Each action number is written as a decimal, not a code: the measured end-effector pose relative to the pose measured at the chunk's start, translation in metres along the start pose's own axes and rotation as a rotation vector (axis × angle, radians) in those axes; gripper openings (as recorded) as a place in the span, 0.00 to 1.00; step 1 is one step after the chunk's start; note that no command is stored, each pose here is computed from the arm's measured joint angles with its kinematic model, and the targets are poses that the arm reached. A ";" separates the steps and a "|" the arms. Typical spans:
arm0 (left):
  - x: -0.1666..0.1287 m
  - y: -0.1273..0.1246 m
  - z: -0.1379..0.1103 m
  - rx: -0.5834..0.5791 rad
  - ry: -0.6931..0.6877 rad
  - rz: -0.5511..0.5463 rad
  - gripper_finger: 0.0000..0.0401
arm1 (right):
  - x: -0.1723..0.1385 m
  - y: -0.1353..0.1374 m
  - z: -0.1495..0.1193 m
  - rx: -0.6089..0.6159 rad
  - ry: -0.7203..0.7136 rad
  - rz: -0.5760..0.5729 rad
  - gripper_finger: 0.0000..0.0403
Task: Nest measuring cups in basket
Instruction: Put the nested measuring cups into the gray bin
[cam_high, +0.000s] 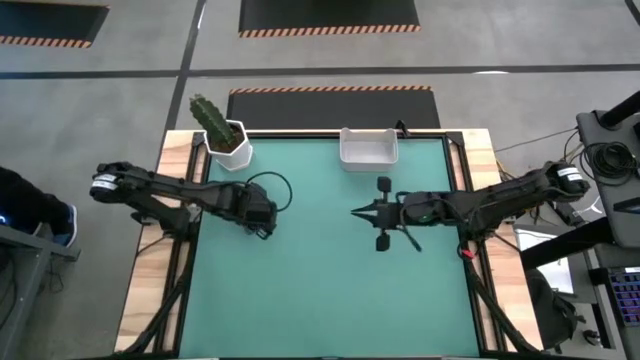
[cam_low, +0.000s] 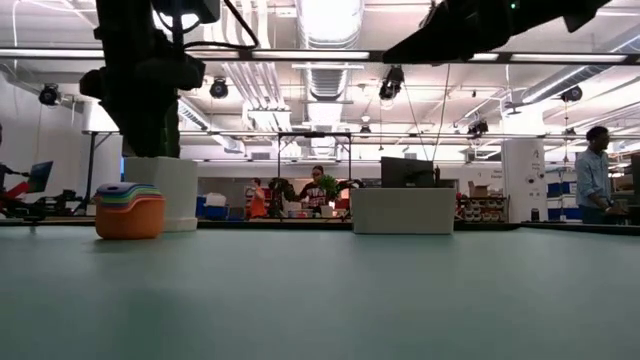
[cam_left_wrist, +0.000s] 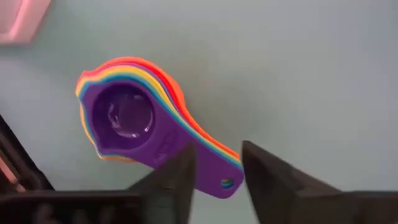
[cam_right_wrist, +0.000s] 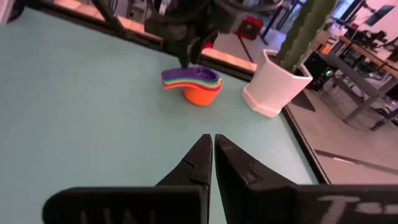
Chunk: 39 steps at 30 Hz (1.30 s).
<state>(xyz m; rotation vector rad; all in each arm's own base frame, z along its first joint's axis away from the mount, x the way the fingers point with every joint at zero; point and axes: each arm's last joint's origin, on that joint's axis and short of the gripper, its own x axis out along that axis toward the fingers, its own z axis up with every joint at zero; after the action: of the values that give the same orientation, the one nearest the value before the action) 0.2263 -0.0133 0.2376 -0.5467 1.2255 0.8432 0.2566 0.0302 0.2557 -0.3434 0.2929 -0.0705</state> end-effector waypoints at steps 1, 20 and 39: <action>0.000 0.000 0.000 -0.026 0.002 -0.004 0.32 | -0.003 -0.001 0.000 0.003 -0.009 -0.002 0.02; 0.025 -0.011 0.007 -0.092 -0.086 0.151 0.71 | -0.010 -0.002 -0.002 0.003 -0.045 -0.017 0.02; 0.076 -0.025 0.005 0.003 -0.067 0.402 0.66 | -0.009 -0.002 -0.002 0.002 -0.044 -0.017 0.02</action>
<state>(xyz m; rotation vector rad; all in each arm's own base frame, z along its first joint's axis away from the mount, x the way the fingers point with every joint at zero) 0.2576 -0.0047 0.1643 -0.2679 1.2948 1.1875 0.2468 0.0286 0.2568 -0.3447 0.2460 -0.0803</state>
